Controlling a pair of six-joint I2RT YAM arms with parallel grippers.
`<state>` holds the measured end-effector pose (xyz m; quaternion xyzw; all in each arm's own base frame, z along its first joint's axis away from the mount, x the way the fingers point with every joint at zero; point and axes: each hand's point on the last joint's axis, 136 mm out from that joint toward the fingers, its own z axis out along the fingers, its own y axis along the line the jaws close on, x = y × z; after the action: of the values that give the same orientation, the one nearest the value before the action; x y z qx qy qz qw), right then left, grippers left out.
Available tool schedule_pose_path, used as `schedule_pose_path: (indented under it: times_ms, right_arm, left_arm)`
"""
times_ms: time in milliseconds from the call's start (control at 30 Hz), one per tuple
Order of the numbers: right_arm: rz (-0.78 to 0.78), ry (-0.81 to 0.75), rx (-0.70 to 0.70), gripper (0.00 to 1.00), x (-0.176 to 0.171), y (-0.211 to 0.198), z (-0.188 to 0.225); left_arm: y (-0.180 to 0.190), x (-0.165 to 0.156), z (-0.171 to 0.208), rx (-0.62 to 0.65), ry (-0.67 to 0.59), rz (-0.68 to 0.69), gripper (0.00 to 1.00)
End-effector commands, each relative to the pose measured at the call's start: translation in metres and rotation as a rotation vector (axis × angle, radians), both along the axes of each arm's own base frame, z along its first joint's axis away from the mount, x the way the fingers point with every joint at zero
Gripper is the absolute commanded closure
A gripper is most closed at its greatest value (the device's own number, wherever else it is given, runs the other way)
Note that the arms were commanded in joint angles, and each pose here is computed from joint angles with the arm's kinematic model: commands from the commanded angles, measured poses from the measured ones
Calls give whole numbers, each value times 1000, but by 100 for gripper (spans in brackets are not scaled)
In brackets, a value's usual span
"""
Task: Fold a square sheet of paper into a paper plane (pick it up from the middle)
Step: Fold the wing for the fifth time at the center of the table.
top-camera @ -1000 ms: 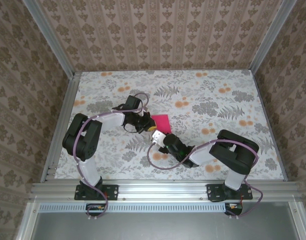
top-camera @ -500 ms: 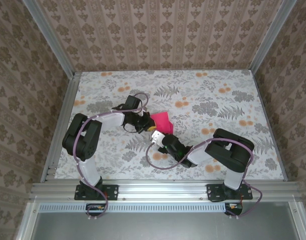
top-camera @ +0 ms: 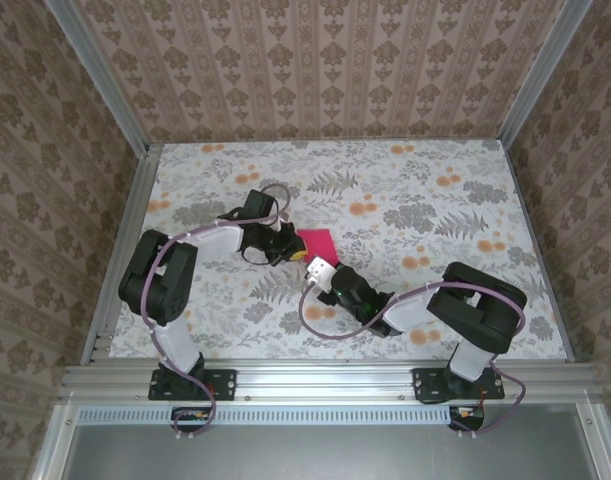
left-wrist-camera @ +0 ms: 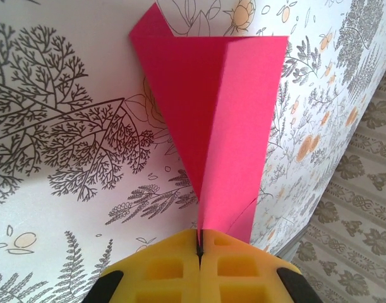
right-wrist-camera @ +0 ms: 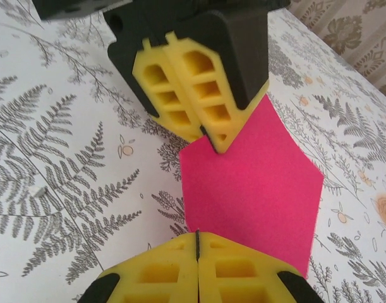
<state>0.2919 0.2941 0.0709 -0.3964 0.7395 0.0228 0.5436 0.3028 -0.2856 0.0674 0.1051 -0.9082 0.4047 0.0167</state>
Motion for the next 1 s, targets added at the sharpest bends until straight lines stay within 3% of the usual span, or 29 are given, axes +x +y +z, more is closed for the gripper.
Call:
schedule_pose_path:
  times_ms: [0, 233, 433, 567, 967]
  right_arm:
    - [27, 34, 76, 86, -7, 2, 8]
    - [51, 24, 29, 55, -3, 9, 3]
    - [51, 1, -19, 50, 7, 18, -2]
    - [19, -26, -20, 57, 15, 19, -1]
    - [-10, -29, -16, 94, 19, 15, -2]
  left_arm:
    - [6, -1, 4, -1, 11, 23, 100]
    - [4, -2, 6, -12, 13, 20, 100]
    - [4, -2, 6, -12, 15, 22, 100]
    - [4, -2, 5, -11, 18, 22, 100]
    - [5, -3, 9, -12, 12, 24, 100]
